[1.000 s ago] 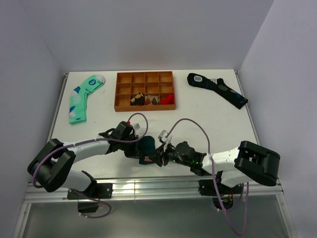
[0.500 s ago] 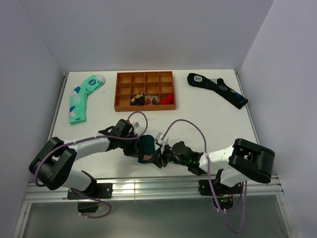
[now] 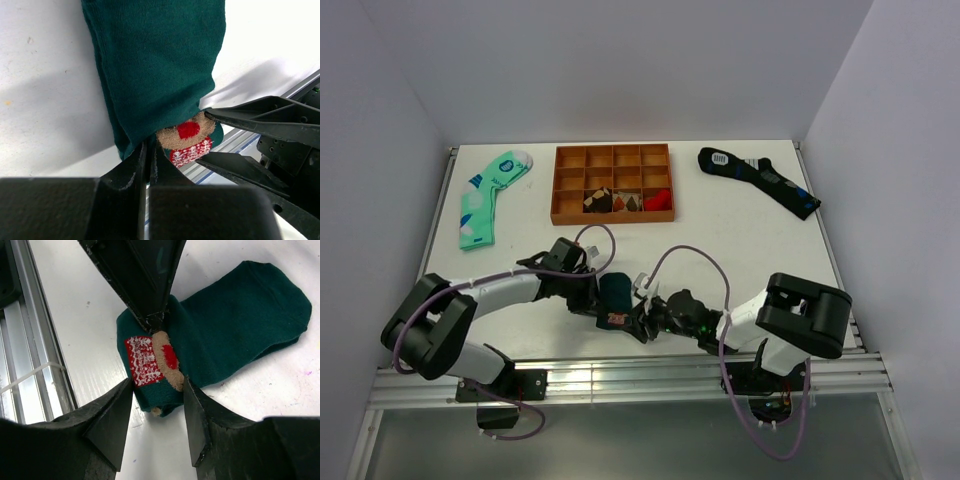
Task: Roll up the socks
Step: Roll the sock at the center of the board.
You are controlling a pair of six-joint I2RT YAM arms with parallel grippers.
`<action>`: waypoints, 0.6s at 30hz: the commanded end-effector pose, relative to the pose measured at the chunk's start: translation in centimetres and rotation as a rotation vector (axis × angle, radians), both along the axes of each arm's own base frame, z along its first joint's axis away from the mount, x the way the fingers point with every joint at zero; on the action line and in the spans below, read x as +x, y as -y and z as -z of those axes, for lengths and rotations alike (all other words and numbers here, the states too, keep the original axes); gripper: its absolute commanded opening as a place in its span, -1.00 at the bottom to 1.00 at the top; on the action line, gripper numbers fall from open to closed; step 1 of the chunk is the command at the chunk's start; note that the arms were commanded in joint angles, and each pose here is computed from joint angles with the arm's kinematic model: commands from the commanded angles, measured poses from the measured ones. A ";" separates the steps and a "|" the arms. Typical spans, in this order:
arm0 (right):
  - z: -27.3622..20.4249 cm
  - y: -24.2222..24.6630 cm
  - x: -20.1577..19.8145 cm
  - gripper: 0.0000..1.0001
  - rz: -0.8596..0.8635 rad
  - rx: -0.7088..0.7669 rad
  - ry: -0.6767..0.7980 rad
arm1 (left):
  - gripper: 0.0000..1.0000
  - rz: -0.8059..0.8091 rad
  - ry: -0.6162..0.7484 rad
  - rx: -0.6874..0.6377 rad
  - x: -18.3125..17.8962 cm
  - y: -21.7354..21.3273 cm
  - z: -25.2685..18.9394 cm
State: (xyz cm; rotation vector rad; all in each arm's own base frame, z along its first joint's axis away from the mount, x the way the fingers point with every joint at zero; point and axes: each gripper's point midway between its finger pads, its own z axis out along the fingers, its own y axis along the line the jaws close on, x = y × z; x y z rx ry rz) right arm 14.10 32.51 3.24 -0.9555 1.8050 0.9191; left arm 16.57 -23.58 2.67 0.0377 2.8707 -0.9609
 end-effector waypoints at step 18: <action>1.1 0.4 0.0 0.03 0.033 -0.010 0.090 | -0.99 0.015 -0.022 -0.043 0.6 0.6 0.5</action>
